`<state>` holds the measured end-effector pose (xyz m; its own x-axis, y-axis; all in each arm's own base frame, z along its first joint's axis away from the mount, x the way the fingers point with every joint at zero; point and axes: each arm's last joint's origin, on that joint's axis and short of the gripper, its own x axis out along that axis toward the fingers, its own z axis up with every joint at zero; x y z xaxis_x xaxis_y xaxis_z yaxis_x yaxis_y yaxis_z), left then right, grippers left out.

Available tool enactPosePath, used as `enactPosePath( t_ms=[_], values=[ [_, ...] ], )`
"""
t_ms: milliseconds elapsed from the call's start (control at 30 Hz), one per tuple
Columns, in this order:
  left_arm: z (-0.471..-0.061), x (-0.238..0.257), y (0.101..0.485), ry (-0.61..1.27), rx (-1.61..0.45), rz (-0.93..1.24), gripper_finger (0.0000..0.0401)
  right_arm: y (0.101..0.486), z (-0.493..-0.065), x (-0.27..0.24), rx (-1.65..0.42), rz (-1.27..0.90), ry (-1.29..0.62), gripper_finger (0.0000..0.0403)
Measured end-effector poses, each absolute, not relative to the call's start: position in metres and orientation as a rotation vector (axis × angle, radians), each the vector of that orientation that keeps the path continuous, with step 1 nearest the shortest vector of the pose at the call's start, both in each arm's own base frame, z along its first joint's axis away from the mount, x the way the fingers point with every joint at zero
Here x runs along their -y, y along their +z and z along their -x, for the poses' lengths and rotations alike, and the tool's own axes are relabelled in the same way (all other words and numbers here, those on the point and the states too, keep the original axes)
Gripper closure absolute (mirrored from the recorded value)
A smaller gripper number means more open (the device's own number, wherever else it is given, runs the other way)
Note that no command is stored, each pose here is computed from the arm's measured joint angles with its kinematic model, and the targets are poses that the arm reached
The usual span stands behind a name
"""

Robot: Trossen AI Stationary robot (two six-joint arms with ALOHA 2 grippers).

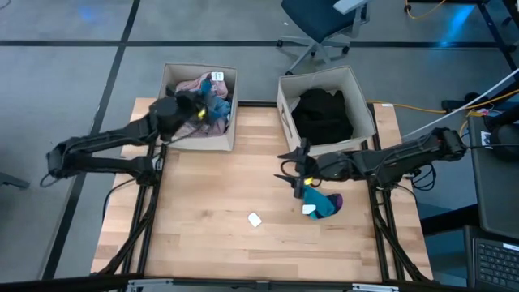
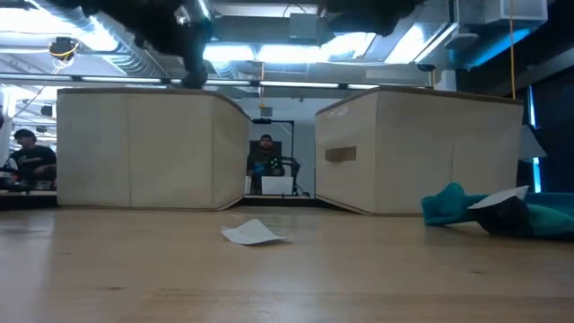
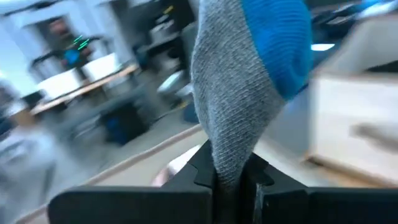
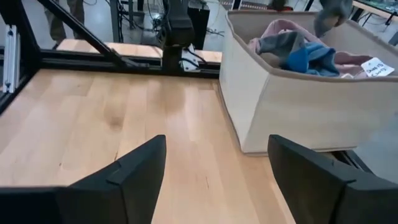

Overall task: Sort clothes
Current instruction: Put the gray sock into the left brown laundry organizer

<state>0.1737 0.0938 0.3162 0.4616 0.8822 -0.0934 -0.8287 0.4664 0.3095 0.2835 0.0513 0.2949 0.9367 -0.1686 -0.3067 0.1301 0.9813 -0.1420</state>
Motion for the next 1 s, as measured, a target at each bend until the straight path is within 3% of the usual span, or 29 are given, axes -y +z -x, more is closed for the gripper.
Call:
enactPosePath(
  t_ms=[133,267,700,1000],
  values=[
    [-0.165,-0.121,0.305,1.19,-0.358,-0.2,0.0383,0.291,-0.286,-0.052,-0.339,0.125,-0.153,0.012],
    [-0.159,-0.139,0.303,1.193,-0.467,-0.084,0.0368,0.289,-0.285,-0.051,-0.359,0.131,-0.153,0.012],
    [-0.151,-0.137,0.326,1.113,-0.654,0.152,0.0203,0.289,-0.284,-0.05,-0.362,0.097,-0.196,0.012],
    [-0.143,-0.095,0.343,0.995,-0.639,0.201,0.0191,0.292,-0.256,-0.057,-0.483,-0.038,-0.194,0.012]
  ],
)
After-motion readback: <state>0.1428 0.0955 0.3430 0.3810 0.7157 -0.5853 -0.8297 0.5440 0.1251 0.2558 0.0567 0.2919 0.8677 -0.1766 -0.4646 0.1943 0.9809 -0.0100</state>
